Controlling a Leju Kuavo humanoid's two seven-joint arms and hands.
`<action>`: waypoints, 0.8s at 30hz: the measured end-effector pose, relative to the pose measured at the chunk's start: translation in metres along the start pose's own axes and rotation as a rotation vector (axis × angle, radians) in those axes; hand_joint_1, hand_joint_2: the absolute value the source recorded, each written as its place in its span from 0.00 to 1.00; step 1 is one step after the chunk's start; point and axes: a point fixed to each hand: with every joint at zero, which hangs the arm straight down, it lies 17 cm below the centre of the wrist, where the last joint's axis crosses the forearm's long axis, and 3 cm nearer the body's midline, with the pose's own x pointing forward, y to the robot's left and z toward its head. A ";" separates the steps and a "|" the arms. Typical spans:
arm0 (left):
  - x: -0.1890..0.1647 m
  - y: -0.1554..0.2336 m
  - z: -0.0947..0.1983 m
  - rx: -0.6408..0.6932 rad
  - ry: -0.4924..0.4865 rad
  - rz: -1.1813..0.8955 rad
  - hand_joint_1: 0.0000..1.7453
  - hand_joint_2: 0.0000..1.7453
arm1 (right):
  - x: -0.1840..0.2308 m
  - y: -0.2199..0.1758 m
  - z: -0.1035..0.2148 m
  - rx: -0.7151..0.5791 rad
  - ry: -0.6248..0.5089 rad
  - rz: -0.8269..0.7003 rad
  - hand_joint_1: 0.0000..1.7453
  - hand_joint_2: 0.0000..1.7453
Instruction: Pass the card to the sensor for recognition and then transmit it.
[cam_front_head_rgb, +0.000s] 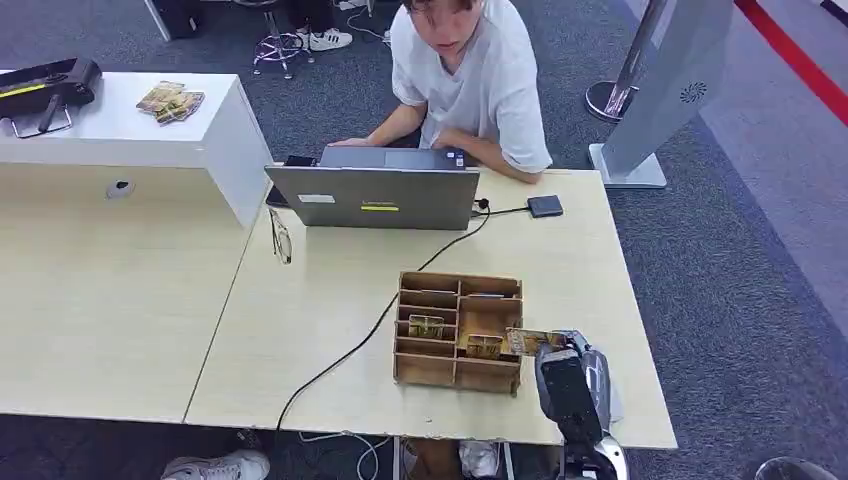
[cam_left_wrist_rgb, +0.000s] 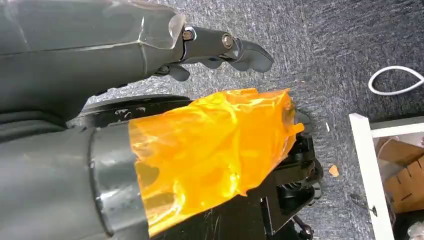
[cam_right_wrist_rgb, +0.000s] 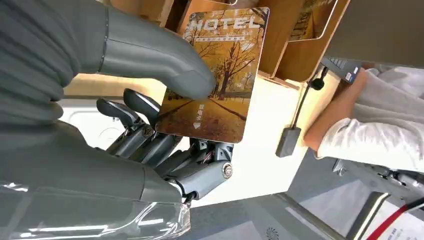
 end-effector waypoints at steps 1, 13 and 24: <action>0.000 0.000 0.000 0.000 0.000 0.000 0.00 0.00 | 0.000 0.000 0.000 0.000 0.001 0.000 1.00 1.00; 0.000 0.000 0.000 0.000 0.001 0.002 0.00 0.00 | -0.005 -0.003 0.000 -0.009 0.013 -0.003 1.00 1.00; 0.000 0.000 0.000 0.000 0.002 0.004 0.00 0.00 | -0.016 -0.012 0.002 -0.027 0.042 0.000 1.00 1.00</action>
